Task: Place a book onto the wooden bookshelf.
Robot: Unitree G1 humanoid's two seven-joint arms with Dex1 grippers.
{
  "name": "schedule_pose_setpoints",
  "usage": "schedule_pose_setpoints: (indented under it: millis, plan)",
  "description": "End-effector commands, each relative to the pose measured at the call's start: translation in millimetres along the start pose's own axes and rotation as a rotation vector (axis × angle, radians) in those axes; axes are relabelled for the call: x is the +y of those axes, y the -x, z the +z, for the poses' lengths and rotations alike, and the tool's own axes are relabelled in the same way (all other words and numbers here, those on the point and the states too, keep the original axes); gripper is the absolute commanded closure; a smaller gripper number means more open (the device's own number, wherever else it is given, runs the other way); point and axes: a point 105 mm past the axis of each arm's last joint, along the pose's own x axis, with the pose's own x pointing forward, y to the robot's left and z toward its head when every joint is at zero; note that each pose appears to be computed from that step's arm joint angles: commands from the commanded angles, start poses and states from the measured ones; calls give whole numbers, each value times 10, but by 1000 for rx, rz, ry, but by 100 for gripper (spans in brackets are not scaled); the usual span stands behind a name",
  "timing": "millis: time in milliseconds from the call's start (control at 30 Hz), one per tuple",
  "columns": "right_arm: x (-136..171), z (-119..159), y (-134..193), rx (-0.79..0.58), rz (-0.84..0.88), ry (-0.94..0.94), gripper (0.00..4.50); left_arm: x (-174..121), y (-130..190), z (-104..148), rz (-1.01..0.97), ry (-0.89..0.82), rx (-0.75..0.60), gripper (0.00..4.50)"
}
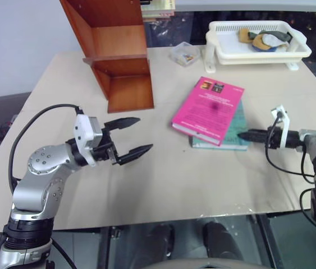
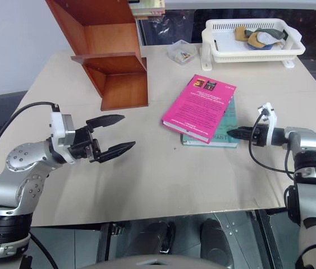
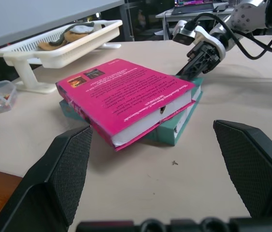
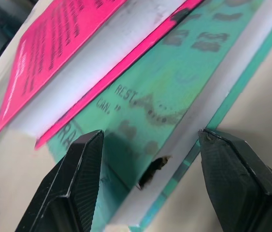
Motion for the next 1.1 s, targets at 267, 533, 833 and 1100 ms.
schedule_pose_setpoints:
  millis: [267,533,833,1100]
  plan:
    - [230,-227,-8,111,123,23,132,0,-6,80,-7,-41,-16,6]
    - [193,-254,135,104,59,40,132,10,-15,75,-8,-40,-16,6]
    - [240,-64,527,38,-74,144,132,41,-9,39,2,-33,-13,6]
    - [657,42,389,121,-94,454,132,58,-60,28,-20,-33,-19,6]
